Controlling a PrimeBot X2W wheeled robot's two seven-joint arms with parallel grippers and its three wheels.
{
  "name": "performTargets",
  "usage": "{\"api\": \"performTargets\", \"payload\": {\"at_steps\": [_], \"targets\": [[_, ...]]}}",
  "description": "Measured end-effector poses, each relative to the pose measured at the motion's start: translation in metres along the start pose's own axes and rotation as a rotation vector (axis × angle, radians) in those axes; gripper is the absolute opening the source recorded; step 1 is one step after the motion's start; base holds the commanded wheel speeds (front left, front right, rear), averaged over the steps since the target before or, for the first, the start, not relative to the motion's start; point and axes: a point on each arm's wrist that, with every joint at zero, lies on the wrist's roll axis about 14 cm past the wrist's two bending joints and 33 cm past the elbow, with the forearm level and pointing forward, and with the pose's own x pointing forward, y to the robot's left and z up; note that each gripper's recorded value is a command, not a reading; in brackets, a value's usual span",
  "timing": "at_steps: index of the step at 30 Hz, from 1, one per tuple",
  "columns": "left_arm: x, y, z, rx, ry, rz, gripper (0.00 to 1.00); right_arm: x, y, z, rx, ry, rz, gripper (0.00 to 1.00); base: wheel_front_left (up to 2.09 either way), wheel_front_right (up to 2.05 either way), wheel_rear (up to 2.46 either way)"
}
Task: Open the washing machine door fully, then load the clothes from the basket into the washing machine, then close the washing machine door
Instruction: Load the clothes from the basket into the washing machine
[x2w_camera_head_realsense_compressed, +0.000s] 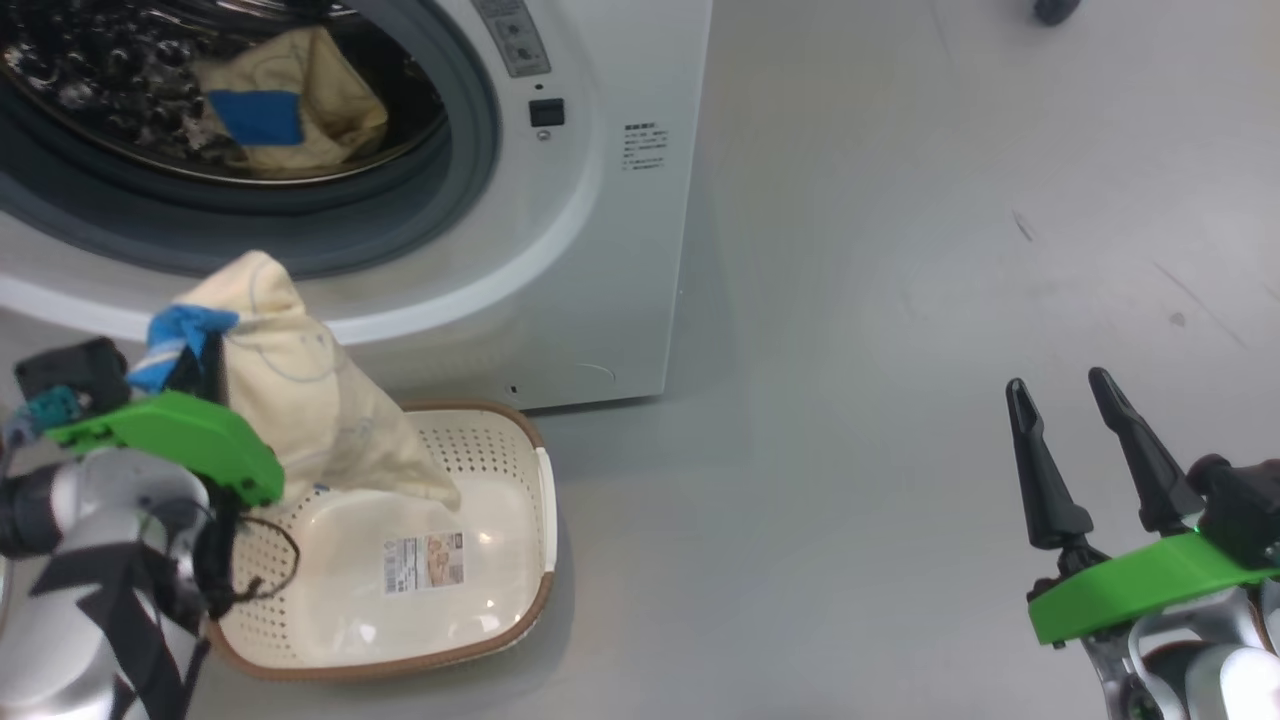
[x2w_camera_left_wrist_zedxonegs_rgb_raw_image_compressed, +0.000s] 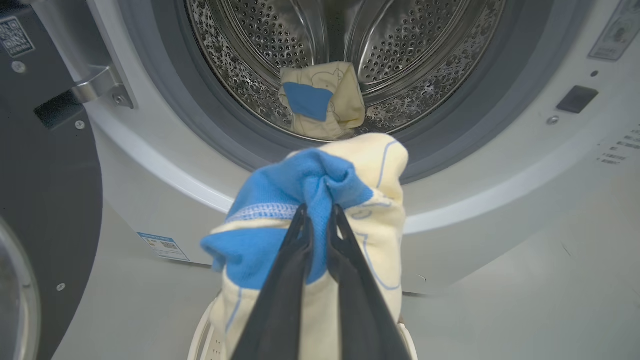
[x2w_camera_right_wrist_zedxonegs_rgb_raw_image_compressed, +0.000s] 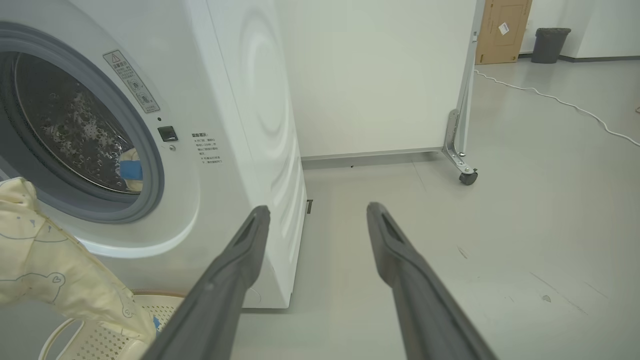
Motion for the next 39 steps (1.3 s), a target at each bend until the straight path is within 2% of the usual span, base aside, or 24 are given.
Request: {"api": "performTargets", "payload": {"at_steps": [10, 19, 32, 39], "targets": [[0.085, 0.006, 0.002, 0.011, 0.150, -0.016, 0.00, 0.013, -0.017, -0.019, 0.016, 0.026, -0.060, 1.00, 0.00, 0.00, 0.00], [0.158, 0.011, 0.004, 0.005, 0.199, -0.021, 0.00, 0.024, -0.034, -0.047, 0.026, 0.070, -0.115, 1.00, 0.00, 0.00, 0.00], [0.244, 0.011, -0.002, -0.042, 0.104, -0.028, 0.00, 0.038, -0.056, -0.087, 0.015, 0.144, -0.183, 1.00, 0.00, 0.00, 0.00], [0.268, 0.015, 0.023, -0.020, -0.071, -0.019, 0.00, 0.037, -0.064, -0.102, 0.009, 0.178, -0.209, 1.00, 0.00, 0.00, 0.00]]}}
